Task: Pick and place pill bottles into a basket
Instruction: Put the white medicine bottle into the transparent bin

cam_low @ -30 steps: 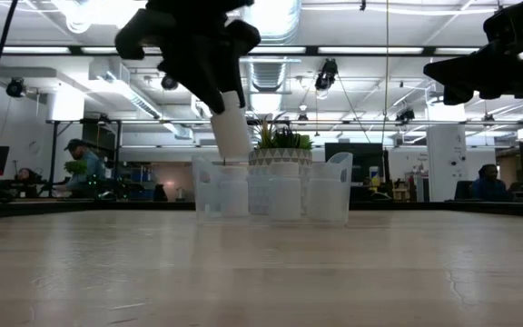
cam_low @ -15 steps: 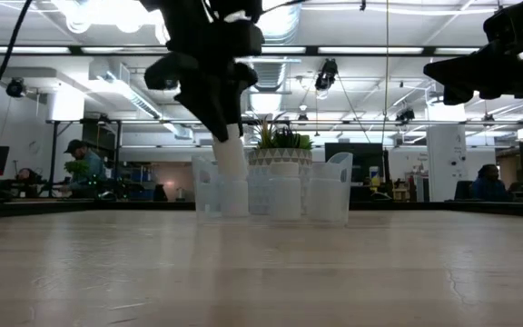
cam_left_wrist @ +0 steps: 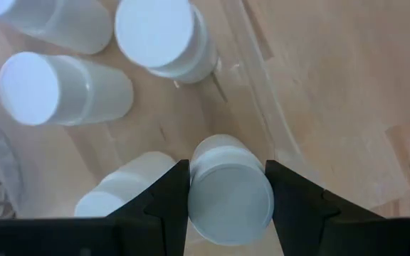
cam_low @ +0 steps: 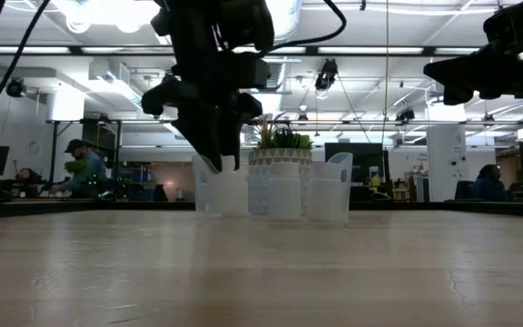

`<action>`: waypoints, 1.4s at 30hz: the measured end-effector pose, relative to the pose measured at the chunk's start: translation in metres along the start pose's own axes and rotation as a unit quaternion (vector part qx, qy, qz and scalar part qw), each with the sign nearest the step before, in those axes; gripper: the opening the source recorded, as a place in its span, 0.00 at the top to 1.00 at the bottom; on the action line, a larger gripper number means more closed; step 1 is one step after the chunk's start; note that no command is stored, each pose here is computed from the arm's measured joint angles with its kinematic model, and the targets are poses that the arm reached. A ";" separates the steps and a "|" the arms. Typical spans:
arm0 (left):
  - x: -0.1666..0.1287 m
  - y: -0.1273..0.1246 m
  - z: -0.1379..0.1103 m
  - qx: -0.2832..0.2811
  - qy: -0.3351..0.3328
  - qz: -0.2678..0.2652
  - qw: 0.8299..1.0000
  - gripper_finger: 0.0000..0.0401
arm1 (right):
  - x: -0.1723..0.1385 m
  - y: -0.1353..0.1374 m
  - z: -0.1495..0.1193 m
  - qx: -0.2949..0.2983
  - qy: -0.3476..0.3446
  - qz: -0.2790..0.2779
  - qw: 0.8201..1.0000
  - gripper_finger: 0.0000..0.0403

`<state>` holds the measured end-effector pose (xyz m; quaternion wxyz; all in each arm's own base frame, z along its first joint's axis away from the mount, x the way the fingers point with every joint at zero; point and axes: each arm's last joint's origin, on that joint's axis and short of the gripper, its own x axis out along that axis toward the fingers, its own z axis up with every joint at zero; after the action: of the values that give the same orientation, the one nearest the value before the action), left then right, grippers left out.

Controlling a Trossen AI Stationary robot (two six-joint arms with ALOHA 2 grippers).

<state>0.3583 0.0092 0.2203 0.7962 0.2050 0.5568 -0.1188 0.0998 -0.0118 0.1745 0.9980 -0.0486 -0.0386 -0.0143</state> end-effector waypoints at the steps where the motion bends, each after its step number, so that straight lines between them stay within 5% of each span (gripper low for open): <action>1: 0.001 0.000 0.000 0.002 -0.001 -0.003 1.000 0.65 | 0.000 0.000 0.000 0.000 0.000 0.000 1.000 0.98; 29: 0.013 0.003 0.001 -0.002 -0.007 -0.020 1.000 0.65 | 0.000 0.000 0.000 0.000 0.000 0.000 1.000 0.98; 42: 0.013 0.005 0.004 -0.003 -0.026 -0.008 1.000 0.53 | 0.000 0.000 0.000 0.000 0.000 0.000 1.000 0.98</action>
<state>0.3687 0.0123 0.2104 0.8099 0.1948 0.5379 -0.1292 0.0998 -0.0118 0.1745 0.9980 -0.0486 -0.0388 -0.0143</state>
